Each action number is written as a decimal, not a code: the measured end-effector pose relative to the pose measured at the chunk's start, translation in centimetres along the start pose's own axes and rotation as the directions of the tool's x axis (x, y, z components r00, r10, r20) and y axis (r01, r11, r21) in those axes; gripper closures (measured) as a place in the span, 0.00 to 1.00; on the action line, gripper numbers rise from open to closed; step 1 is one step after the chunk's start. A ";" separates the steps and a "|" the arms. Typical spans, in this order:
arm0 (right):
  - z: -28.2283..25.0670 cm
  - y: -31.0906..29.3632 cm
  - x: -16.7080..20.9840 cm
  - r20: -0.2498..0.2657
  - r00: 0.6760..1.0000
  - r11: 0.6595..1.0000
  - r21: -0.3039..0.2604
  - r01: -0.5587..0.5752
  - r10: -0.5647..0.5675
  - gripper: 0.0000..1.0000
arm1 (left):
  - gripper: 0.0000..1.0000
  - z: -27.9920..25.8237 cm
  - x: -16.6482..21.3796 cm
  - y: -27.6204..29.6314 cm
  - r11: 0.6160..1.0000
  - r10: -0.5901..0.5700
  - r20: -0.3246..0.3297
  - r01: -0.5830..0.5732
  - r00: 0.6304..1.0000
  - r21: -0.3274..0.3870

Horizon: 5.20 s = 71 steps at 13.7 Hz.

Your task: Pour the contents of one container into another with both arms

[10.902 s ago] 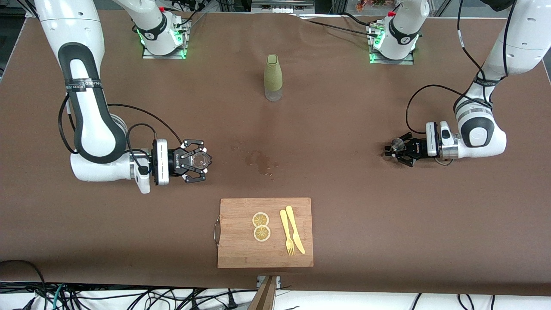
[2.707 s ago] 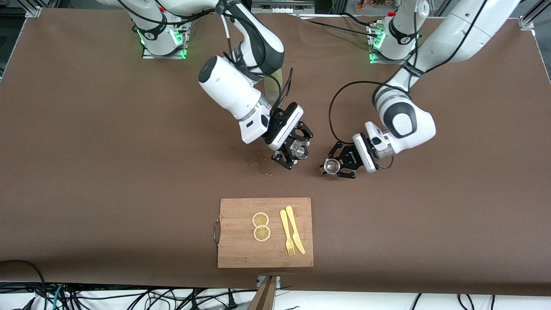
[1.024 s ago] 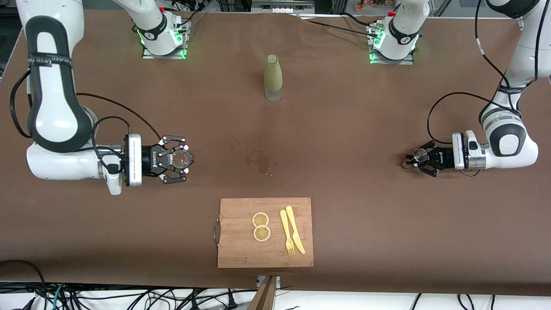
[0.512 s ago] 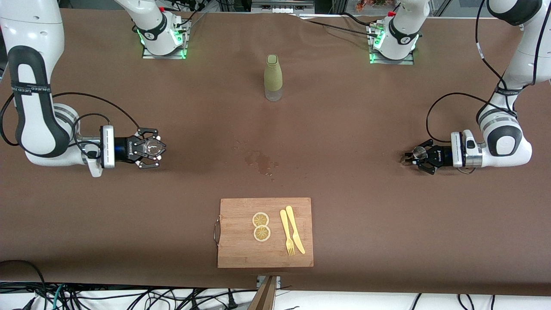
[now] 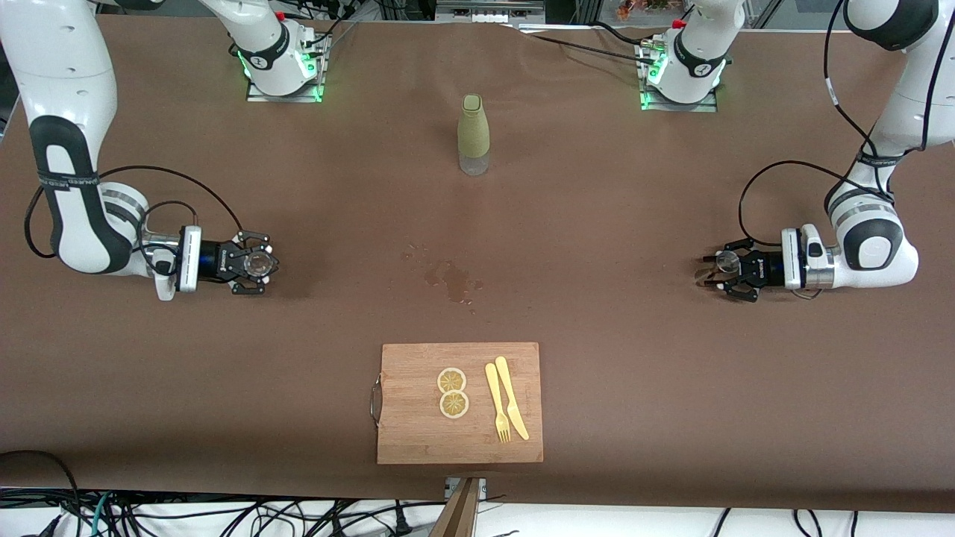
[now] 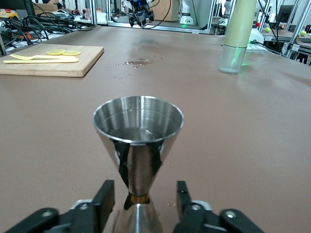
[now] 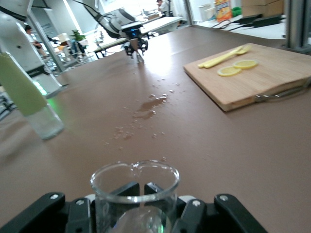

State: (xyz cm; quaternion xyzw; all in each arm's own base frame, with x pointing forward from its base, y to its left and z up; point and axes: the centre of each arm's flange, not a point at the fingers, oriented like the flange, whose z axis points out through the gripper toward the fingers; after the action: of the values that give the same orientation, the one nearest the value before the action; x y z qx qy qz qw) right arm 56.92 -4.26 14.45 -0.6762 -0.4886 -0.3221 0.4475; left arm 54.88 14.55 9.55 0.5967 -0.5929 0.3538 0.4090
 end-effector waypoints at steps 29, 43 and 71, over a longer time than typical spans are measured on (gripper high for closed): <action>-1.2 0.6 -1.7 0.203 0.972 0.992 0.055 0.111 -0.120 0.00 | 0.00 -17.7 35.0 0.8 0.745 -0.664 0.560 0.370 0.496 0.555; -14.3 -7.1 13.0 0.500 0.726 0.881 -0.295 -0.370 0.473 0.00 | 0.00 -10.7 46.8 4.0 0.210 -0.978 0.194 0.396 0.081 0.894; -16.4 -16.1 39.4 -0.099 0.208 -0.003 -0.908 -0.418 0.973 0.00 | 0.00 -8.9 49.2 5.0 0.108 -0.994 0.098 0.414 0.045 0.904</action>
State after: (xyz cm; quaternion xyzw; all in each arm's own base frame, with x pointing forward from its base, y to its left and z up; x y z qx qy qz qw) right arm 54.08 -2.68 59.90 -0.9973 0.0667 0.0308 0.0061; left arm 52.76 2.25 58.26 0.9968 -0.0728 -0.0344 0.0013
